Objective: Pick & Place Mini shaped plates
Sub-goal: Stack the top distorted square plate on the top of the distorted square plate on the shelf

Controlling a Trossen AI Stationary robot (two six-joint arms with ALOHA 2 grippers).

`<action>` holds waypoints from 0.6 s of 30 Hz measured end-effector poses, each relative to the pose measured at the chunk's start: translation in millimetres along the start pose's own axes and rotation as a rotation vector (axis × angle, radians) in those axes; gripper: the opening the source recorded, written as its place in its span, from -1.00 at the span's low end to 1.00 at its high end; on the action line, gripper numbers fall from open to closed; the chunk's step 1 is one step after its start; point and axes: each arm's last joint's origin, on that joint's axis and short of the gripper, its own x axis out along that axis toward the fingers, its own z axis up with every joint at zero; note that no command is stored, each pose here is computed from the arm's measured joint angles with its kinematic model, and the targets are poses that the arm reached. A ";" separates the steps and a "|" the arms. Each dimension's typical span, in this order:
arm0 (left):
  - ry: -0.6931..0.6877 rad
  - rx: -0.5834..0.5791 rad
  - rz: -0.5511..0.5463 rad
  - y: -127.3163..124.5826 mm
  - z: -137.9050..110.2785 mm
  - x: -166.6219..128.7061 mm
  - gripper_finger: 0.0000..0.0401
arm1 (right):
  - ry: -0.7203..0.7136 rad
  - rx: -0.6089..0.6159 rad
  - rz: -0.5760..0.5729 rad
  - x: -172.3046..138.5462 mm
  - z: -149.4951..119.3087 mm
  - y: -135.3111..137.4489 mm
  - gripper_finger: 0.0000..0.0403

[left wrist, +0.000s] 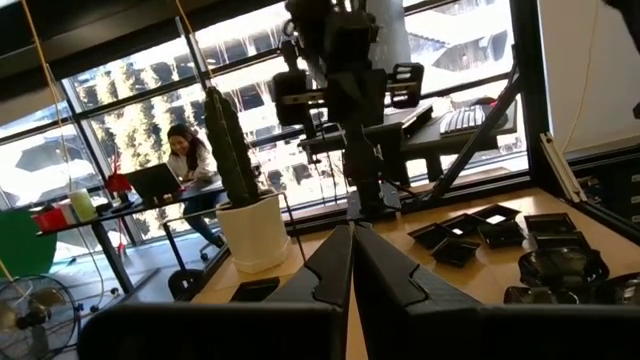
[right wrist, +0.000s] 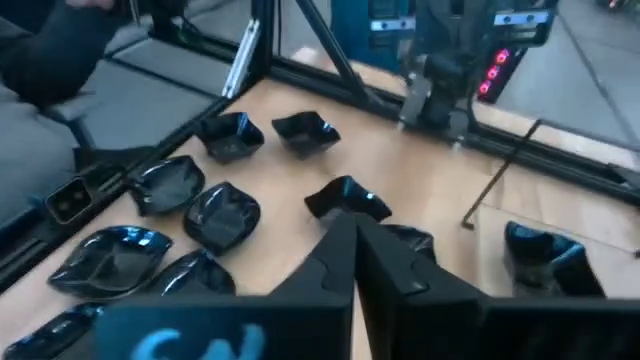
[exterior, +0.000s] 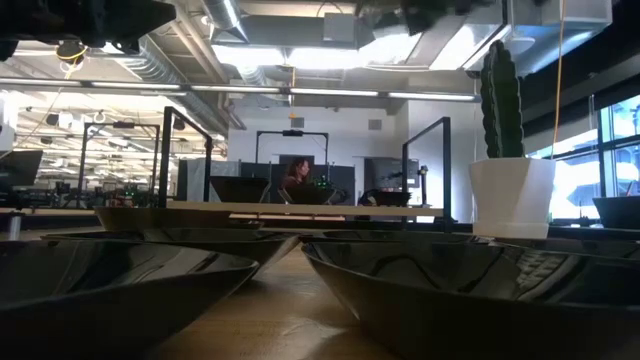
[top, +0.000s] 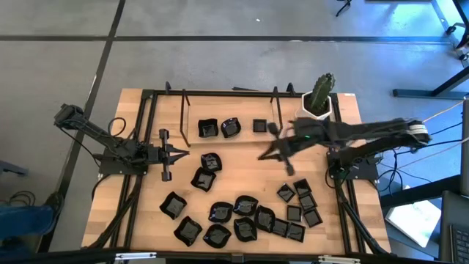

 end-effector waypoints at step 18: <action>0.044 0.040 0.155 10.6 -2.8 3.5 -0.99 | -0.266 -0.031 0.135 -26.1 -103.8 53.6 -0.99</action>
